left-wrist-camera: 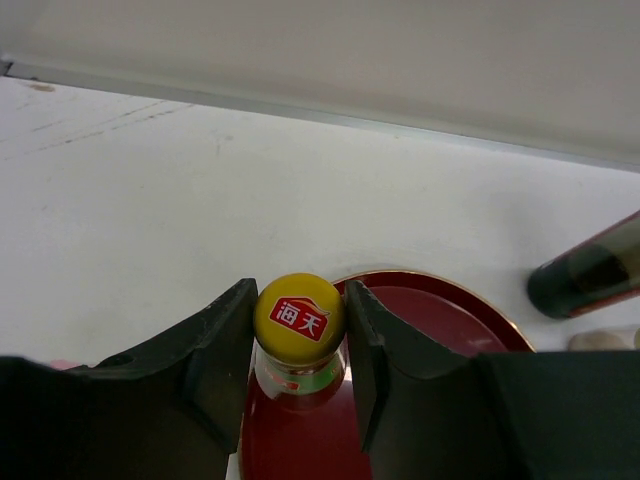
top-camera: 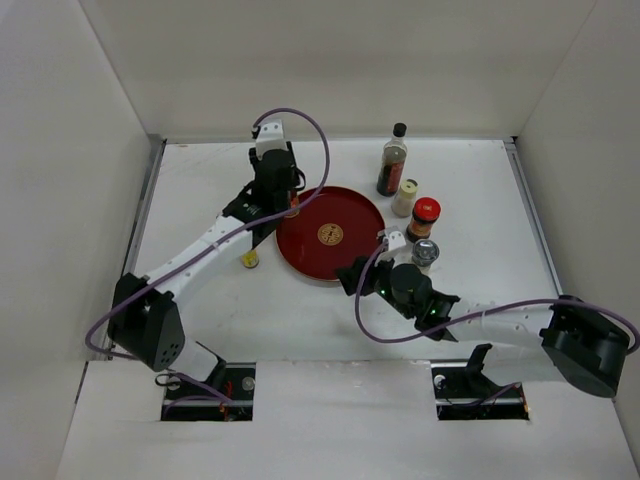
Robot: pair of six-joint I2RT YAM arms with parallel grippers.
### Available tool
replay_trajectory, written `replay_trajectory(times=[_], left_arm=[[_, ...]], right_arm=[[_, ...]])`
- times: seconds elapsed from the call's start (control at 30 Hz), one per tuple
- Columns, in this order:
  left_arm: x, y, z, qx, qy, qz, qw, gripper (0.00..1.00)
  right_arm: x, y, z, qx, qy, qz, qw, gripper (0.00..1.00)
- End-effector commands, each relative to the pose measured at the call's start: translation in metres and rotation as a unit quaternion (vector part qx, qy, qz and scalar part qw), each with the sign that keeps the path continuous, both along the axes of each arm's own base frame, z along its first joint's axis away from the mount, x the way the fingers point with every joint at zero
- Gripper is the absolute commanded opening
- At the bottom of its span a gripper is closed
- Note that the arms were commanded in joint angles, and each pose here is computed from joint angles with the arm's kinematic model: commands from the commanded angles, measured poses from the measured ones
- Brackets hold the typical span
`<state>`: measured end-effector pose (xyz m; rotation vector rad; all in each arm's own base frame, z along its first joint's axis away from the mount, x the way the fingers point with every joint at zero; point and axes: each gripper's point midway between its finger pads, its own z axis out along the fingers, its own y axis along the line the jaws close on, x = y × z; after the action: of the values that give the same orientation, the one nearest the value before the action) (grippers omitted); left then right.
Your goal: Organize the condiment bottles
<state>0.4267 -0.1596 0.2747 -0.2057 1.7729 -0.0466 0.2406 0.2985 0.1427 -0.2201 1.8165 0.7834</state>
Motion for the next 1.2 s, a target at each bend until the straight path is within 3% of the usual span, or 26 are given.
replay_trajectory(times=[0.0,0.2,0.57,0.73,0.87,1.07,1.17], left_arm=[[0.023,-0.021,0.066,-0.056,-0.096,-0.008,0.994,0.14],[0.045,-0.05,0.066,-0.066,-0.101,-0.036,0.992,0.14],[0.062,-0.075,0.025,-0.05,-0.069,-0.055,0.995,0.17],[0.064,-0.081,0.001,-0.04,-0.051,-0.054,0.996,0.29],[0.06,-0.078,-0.003,-0.037,-0.054,-0.042,0.997,0.45],[0.04,-0.068,0.024,-0.054,-0.08,-0.045,0.994,0.72],[0.016,-0.053,0.041,-0.066,-0.093,-0.047,0.992,0.76]], right_arm=[[0.002,-0.002,0.019,0.038,-0.016,-0.005,0.999,0.66],[0.006,-0.008,0.022,0.042,-0.018,-0.012,0.999,0.66],[0.008,-0.013,0.021,0.042,-0.017,-0.019,0.999,0.68],[0.008,-0.013,0.022,0.043,-0.018,-0.019,0.999,0.68],[0.008,-0.013,0.021,0.043,-0.017,-0.018,0.999,0.69],[0.008,-0.012,0.02,0.041,-0.017,-0.017,0.999,0.69],[0.008,-0.012,0.02,0.043,-0.017,-0.018,0.999,0.69]])
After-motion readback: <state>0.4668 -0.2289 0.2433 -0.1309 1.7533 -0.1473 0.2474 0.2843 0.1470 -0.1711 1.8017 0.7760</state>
